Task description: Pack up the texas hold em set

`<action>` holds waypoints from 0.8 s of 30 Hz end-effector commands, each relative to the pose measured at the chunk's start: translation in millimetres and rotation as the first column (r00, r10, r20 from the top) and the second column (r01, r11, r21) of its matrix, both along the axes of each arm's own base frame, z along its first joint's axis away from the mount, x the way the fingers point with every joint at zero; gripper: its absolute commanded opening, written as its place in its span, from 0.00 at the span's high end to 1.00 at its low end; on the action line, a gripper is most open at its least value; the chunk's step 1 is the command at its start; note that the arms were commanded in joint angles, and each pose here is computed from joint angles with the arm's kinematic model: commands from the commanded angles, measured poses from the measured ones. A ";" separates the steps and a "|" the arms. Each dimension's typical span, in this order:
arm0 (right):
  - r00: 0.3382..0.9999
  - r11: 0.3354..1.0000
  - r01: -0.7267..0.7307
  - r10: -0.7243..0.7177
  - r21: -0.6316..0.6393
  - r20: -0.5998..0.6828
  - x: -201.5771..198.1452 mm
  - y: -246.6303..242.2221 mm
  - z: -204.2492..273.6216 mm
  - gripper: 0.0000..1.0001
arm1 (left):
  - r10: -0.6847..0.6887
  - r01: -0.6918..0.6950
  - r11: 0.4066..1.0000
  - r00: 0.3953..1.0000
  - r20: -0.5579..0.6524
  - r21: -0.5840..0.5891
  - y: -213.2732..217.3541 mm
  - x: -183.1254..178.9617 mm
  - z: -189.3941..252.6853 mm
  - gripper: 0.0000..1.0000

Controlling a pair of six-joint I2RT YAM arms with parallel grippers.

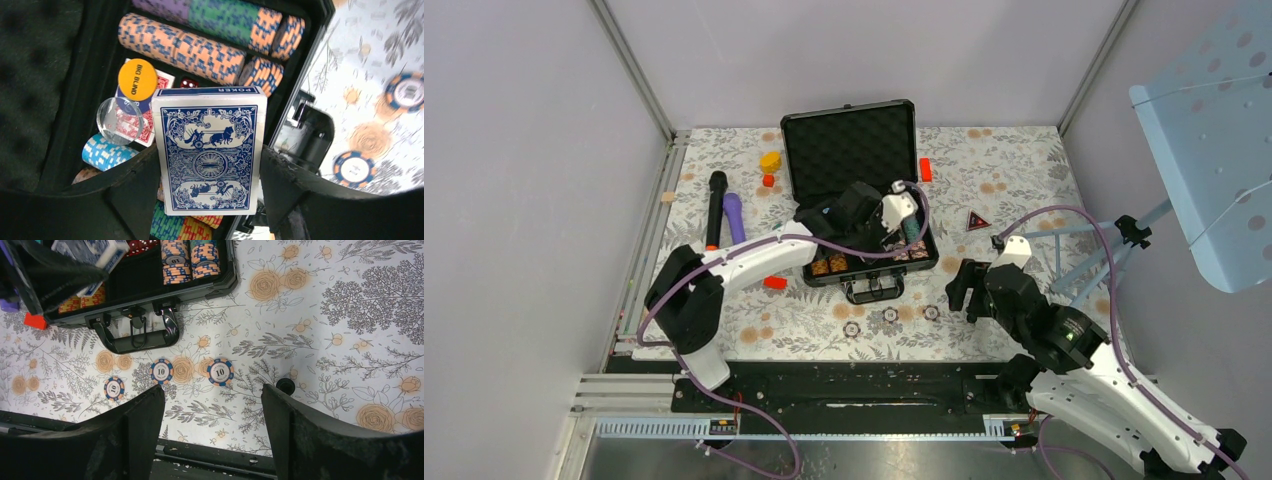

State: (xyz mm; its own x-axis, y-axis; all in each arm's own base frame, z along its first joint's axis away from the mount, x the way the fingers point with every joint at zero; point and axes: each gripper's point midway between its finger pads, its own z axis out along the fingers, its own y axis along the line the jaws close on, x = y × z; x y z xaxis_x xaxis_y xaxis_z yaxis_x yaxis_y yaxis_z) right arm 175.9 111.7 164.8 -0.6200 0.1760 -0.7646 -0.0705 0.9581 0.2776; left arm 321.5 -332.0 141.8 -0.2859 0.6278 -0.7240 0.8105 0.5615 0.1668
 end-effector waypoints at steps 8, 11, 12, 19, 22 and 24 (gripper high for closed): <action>0.999 1.000 0.013 -0.013 -0.013 0.034 -1.0 -8.5 12.9 0.22 | -0.410 0.387 0.908 0.898 0.157 0.157 -12.8 0.1 -4.6 0.56; 0.999 1.000 0.009 -0.009 -0.011 0.032 -2.1 -8.4 11.9 0.22 | -0.487 0.468 0.871 0.864 0.131 0.150 -15.6 -1.3 -9.6 0.56; 0.999 1.000 0.009 -0.009 -0.012 0.032 -2.2 -8.7 12.2 0.21 | -0.511 0.494 0.857 0.851 0.119 0.149 -16.6 -2.0 -12.4 0.55; 0.999 0.999 0.014 -0.013 -0.029 0.034 -3.9 -13.5 12.4 0.21 | -0.534 0.525 0.837 0.845 0.022 0.154 -19.0 7.9 -27.0 0.55; 0.999 0.999 0.012 -0.011 -0.031 0.033 -4.2 -13.5 12.0 0.21 | -0.530 0.527 0.840 0.848 -0.017 0.129 -18.6 11.5 -29.3 0.54; 0.999 1.000 0.009 -0.008 -0.030 0.032 -4.5 -13.2 11.8 0.21 | -0.534 0.534 0.834 0.845 -0.045 0.136 -16.3 11.6 -33.7 0.53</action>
